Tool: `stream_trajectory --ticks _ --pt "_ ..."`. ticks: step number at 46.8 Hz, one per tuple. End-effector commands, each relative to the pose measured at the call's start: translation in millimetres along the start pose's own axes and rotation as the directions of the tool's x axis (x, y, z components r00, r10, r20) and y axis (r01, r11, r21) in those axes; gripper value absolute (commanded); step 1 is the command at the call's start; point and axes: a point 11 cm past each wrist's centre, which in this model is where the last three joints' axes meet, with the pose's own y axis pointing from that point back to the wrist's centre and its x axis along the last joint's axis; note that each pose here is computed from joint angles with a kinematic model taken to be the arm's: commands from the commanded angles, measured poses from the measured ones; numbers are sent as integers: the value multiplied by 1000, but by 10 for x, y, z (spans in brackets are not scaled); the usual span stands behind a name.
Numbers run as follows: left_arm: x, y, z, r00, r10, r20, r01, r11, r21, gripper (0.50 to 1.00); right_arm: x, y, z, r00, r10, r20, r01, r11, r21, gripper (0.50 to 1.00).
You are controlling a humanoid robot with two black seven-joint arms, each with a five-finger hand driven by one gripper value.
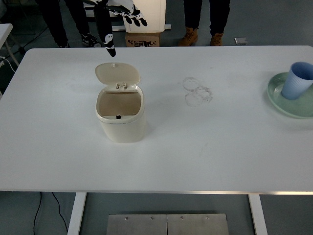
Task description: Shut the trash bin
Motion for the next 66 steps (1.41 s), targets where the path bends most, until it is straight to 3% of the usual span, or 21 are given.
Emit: stream_trajectory --ticks 1,42,66 --pt "-4 -14 20 1000 -2 1 2 1000 -5 1000 0 0 -2 1000 0 0 0 1000 0 991" --pt "-282 -111 174 995 -97 8 97 994 -48 1000 0 1 7 1000 0 0 0 1000 -2 991" --pt "-299 -53 22 996 -92 -16 92 995 -27 1000 0 0 -2 1000 0 0 0 1000 0 991"
